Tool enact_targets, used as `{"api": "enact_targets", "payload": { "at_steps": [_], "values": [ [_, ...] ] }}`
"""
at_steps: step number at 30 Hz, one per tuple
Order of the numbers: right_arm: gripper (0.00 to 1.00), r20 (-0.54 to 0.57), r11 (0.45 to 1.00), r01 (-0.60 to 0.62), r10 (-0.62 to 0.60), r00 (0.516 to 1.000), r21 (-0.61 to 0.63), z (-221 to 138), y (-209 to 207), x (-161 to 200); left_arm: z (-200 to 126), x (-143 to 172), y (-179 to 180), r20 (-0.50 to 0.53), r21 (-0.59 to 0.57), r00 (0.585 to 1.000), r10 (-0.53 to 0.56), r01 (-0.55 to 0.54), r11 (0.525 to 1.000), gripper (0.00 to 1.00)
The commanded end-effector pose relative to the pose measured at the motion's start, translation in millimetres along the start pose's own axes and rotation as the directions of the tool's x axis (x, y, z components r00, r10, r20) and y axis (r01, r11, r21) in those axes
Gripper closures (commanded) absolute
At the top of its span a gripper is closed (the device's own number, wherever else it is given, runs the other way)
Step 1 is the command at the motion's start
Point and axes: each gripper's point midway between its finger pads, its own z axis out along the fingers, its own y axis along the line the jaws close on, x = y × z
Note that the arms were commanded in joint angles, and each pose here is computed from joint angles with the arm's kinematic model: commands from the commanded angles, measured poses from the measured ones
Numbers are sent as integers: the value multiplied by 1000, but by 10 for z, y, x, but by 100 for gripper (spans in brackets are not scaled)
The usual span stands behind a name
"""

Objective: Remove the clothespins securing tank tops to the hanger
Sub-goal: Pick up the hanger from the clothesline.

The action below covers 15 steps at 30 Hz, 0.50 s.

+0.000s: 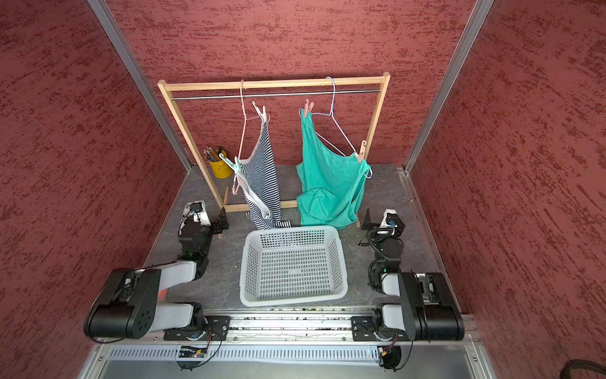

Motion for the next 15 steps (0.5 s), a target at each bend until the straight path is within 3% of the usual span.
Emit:
{"api": "enact_targets", "payload": {
  "at_steps": [1, 5, 11, 15],
  "values": [
    [1, -49, 996, -54, 57, 997, 69, 15, -115, 20, -124, -171, -34, 14, -12, 1000, -7, 7, 1000, 0],
    [1, -60, 990, -123, 127, 990, 71, 30, -95, -135, -295, -372, -138, 37, 62, 996, -82, 80, 995, 1],
    [1, -122, 976, -196, 207, 971, 94, 21, -85, -234, -427, -485, -214, -13, 104, 988, -152, 153, 983, 1],
    [1, -99, 970, -227, 235, 967, 90, -62, -79, -437, -533, -706, -275, -23, 141, 976, -215, 216, 966, 0]
  ]
}}
